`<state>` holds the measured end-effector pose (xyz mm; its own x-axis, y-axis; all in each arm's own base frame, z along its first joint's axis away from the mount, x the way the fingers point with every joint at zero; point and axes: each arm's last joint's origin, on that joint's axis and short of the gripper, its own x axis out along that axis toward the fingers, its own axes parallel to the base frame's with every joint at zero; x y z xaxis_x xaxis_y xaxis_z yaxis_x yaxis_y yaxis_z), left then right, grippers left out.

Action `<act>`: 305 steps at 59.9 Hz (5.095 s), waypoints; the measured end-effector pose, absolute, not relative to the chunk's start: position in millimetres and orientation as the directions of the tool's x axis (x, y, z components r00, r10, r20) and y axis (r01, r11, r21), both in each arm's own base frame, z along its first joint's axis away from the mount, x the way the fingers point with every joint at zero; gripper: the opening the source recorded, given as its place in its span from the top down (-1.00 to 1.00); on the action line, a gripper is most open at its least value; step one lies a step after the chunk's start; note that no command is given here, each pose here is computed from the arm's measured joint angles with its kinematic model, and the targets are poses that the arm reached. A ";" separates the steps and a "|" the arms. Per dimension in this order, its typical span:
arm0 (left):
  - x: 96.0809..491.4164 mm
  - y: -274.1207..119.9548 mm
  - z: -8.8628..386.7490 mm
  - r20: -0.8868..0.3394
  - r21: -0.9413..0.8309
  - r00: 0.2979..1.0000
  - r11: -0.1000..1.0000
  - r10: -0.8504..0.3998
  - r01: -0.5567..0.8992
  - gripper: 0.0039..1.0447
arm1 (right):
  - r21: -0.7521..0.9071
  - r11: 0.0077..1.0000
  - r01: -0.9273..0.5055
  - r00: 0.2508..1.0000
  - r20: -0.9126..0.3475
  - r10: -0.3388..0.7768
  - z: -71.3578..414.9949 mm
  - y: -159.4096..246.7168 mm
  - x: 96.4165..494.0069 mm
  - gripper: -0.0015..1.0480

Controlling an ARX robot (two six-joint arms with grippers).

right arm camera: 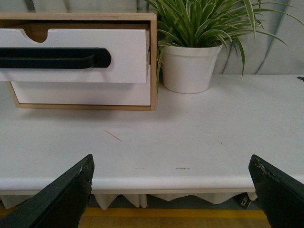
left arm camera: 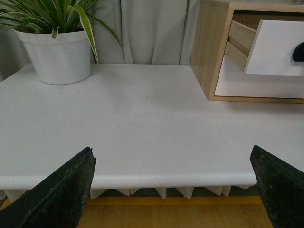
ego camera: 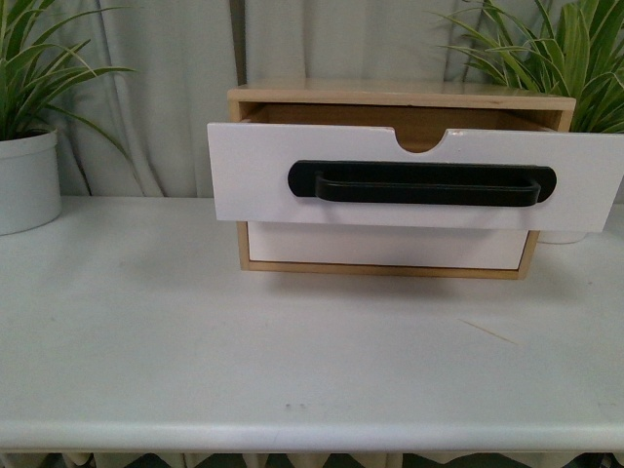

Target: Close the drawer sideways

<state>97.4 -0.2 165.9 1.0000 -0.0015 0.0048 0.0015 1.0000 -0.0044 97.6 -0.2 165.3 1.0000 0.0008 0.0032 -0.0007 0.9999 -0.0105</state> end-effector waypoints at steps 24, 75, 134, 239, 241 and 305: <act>97.4 -0.2 165.9 0.005 -0.004 1.000 1.000 -0.002 0.002 -0.89 | -0.011 1.000 -0.001 1.000 0.003 0.001 165.3 -0.2 97.6 -0.83; 158.8 -45.3 218.3 -0.222 -0.571 0.921 0.723 0.321 -0.390 -0.89 | -0.312 0.869 -0.384 0.897 -0.349 0.272 184.6 18.4 157.9 -0.83; 287.8 -144.1 231.1 -0.217 -0.620 0.975 0.778 -0.049 -0.100 -0.89 | -0.748 0.543 -0.381 0.919 -0.247 0.306 208.8 53.5 259.9 -0.83; 427.4 -190.6 228.8 -0.239 -0.539 0.956 0.842 -0.172 0.016 -0.89 | -0.744 0.577 -0.338 0.940 -0.232 0.252 217.9 81.4 424.4 -0.83; 428.5 -191.0 229.8 -0.237 -0.538 0.956 0.843 -0.171 0.017 -0.89 | -0.742 0.578 -0.339 0.939 -0.233 0.252 217.5 81.5 424.6 -0.83; 217.7 -58.8 205.3 -0.269 -0.426 0.936 0.844 0.227 -0.327 -0.89 | -0.503 0.831 -0.236 0.970 -0.169 0.173 236.7 20.5 198.3 -0.83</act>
<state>217.7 -58.8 205.3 0.9362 0.2268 -0.2686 -0.3267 0.8436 -0.4262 198.3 20.5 236.7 0.9703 0.1733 -0.1689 -0.2361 0.8311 -0.5035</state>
